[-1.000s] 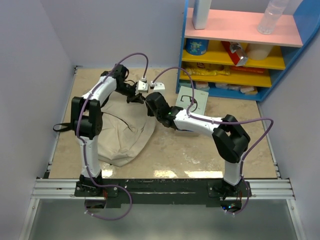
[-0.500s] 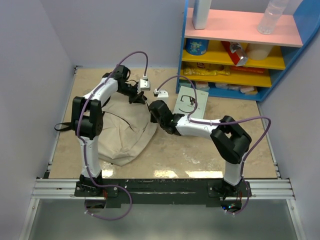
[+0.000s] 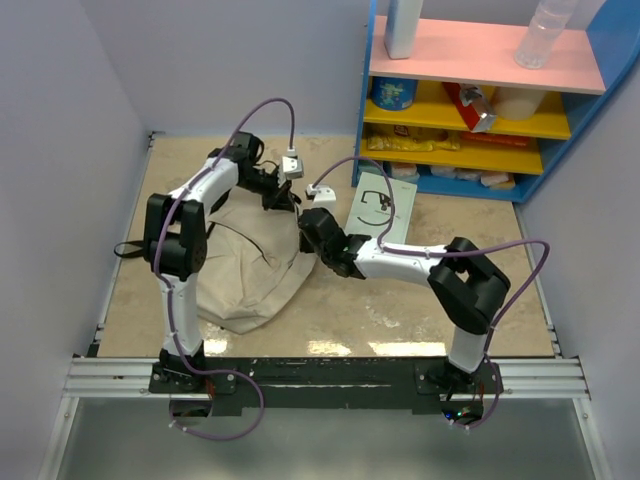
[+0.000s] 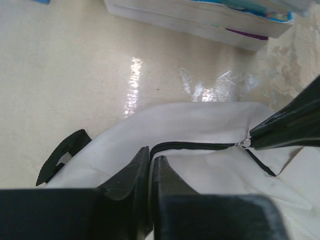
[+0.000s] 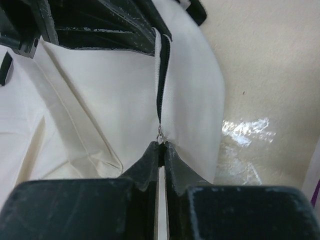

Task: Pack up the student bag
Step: Unzip the student bag at the center of the board.

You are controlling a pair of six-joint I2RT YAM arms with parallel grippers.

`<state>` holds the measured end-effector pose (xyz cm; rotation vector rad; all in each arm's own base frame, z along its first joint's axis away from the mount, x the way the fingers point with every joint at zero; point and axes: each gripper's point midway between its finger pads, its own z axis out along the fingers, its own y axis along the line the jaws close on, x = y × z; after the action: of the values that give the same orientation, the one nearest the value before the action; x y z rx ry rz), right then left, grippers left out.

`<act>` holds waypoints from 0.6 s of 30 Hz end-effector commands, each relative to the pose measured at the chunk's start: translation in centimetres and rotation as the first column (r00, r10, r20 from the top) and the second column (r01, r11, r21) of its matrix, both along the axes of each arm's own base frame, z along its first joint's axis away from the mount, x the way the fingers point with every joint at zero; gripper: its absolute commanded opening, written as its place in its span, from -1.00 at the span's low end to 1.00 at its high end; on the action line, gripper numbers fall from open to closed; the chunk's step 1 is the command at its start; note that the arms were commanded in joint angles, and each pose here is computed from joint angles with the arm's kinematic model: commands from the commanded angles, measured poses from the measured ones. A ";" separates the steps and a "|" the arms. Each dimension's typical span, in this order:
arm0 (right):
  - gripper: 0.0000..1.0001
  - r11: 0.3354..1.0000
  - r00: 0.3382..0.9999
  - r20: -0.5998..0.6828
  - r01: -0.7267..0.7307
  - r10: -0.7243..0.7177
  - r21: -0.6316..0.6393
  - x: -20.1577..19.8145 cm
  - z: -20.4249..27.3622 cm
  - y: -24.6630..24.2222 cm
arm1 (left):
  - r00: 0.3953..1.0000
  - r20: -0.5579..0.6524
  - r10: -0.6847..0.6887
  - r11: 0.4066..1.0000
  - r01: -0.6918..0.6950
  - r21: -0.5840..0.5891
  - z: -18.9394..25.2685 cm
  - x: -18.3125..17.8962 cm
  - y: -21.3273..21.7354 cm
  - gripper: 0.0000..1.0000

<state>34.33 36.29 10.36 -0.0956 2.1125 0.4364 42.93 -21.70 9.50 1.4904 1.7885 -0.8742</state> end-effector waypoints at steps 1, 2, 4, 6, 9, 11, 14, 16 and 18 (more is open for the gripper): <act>-0.72 0.991 0.986 -0.109 -0.131 0.129 -0.015 -3.9 -1.8 2.1 | 0.986 0.151 -0.072 0.986 0.093 -0.136 6.1 -1.2 -2.9 -0.68; -0.48 0.989 0.983 -0.112 -0.145 0.142 -0.021 -4.4 -2.0 2.0 | 0.985 0.157 -0.072 0.985 0.095 -0.143 6.8 -1.7 -2.9 -0.49; -0.02 0.989 0.984 -0.106 -0.144 0.140 -0.023 -5.0 -1.3 1.0 | 0.991 0.125 -0.051 0.987 0.069 -0.144 7.0 -2.4 -2.6 0.19; 0.18 0.990 0.986 -0.090 -0.140 0.137 -0.028 -5.4 -0.5 -0.1 | 0.991 0.134 -0.025 0.988 0.045 -0.149 8.3 -2.6 -1.4 0.98; 0.32 0.991 0.991 -0.024 -0.135 0.134 -0.023 -5.1 2.5 -1.1 | 0.989 0.135 0.056 0.985 -0.033 -0.167 11.0 -2.7 1.4 1.00; 0.33 0.990 0.990 0.018 -0.139 0.140 -0.030 -4.6 4.7 -1.3 | 0.984 0.143 0.106 0.983 -0.082 -0.162 12.9 -3.3 3.4 1.00; 0.33 0.991 0.989 0.074 -0.127 0.129 -0.035 -2.1 6.9 -1.5 | 0.959 0.129 0.253 0.967 -0.250 -0.044 13.3 -3.5 8.4 1.00; 0.32 0.993 0.987 0.107 -0.118 0.120 -0.029 0.3 8.4 -1.8 | 0.942 0.100 0.320 0.943 -0.327 0.066 11.7 -4.7 12.7 1.00; 0.29 0.992 0.986 0.112 -0.119 0.122 -0.034 2.6 7.7 -1.6 | 0.919 0.070 0.389 0.908 -0.395 0.141 9.7 -6.2 16.3 1.00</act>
<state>32.36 34.76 16.05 -0.2474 2.0868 0.4846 40.41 -11.70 22.66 1.2343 1.7889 -0.6034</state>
